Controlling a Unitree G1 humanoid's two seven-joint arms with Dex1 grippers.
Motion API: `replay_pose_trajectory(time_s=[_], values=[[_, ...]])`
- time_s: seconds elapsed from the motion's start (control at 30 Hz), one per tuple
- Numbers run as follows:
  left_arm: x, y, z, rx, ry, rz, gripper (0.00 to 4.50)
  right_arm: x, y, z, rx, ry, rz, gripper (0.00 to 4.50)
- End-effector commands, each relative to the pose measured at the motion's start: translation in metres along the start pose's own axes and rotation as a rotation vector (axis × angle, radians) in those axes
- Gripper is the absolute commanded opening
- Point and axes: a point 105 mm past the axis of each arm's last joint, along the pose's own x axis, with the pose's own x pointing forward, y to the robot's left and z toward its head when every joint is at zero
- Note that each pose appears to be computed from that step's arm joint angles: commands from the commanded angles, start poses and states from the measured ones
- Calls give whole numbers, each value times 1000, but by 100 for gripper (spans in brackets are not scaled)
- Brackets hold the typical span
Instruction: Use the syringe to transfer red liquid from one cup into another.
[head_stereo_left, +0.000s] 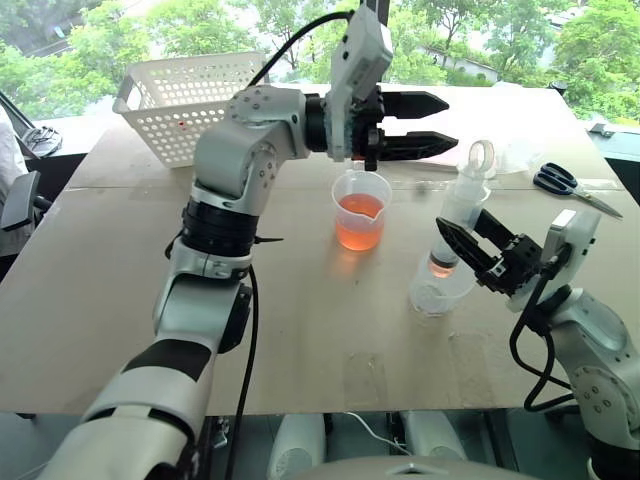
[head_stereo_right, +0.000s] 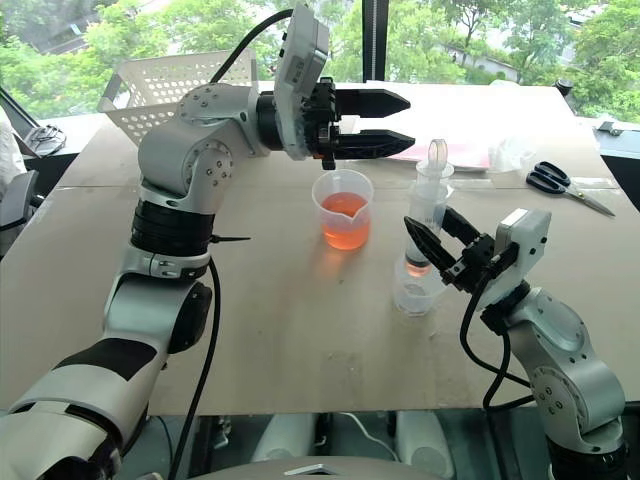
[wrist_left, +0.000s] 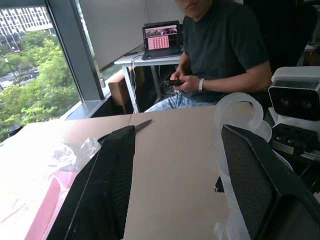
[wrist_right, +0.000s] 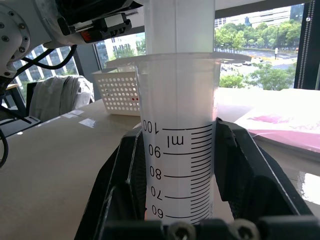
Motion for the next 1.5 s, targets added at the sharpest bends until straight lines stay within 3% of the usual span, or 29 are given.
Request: replay_pose_trajectory(time_s=[0.03, 0.3, 0.4, 0.57, 1.07, 1.37, 1.5], values=[[9, -4, 14, 69, -15, -24, 275, 2, 6, 14, -41, -43, 30, 144], [23, -12, 11, 89, -15, -68, 275, 2, 8, 13, -41, -38, 37, 144], [27, -12, 15, 131, -33, -80, 198, 3, 11, 12, -41, -37, 42, 144], [30, -30, 13, 163, -31, -191, 1, 4, 13, 14, -42, -43, 48, 144], [32, -64, -34, 104, 58, -361, 0, 3, 5, 30, -57, -73, 33, 144], [31, -63, -44, 108, 62, -361, 0, -2, -9, 45, -97, -82, 3, 144], [30, -55, -35, 102, 24, -315, 0, -2, -11, 47, -106, -77, 4, 144]])
